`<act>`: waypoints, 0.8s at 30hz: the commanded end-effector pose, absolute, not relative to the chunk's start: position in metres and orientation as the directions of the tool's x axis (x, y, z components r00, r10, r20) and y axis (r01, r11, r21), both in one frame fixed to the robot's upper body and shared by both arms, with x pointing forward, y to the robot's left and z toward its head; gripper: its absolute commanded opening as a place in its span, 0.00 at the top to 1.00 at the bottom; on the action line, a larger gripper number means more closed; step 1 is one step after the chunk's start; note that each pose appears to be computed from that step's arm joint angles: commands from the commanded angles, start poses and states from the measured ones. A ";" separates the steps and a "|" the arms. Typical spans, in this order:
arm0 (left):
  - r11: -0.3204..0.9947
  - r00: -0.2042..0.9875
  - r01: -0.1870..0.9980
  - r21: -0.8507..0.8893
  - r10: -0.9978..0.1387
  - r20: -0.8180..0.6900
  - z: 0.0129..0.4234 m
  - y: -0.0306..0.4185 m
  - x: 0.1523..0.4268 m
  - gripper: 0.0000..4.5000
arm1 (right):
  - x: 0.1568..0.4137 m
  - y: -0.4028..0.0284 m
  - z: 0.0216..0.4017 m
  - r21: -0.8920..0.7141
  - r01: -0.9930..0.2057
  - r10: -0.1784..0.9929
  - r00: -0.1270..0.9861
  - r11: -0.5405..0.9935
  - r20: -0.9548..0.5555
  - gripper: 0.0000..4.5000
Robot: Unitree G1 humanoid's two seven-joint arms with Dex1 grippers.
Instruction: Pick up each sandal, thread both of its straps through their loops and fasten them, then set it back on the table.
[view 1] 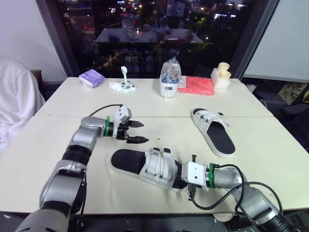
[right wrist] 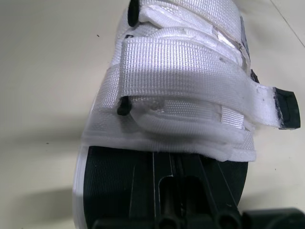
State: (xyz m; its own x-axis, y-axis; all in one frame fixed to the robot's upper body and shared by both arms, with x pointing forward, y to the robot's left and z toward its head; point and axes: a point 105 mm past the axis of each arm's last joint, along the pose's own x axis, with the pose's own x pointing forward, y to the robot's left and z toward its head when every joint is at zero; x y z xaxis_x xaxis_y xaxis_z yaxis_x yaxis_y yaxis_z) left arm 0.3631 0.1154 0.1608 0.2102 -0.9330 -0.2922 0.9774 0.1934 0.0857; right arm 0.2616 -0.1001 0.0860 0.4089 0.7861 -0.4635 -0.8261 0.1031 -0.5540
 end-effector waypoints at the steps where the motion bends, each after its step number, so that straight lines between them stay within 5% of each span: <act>1: 0.097 0.182 0.961 0.259 -0.928 -0.326 0.171 0.120 0.347 0.01 | 0.254 -0.109 0.085 -0.547 -0.835 0.769 0.390 0.064 -0.506 1.00; 12: -0.054 0.244 0.759 0.649 -0.901 -0.359 0.144 0.117 0.344 0.01 | 0.248 -0.111 0.099 -0.554 -0.832 0.770 0.378 0.039 -0.514 1.00; 24: -0.267 0.037 0.312 0.912 -0.955 -0.293 0.144 0.067 0.323 0.01 | 0.236 -0.150 0.132 -0.577 -0.811 0.694 0.471 0.097 -0.544 1.00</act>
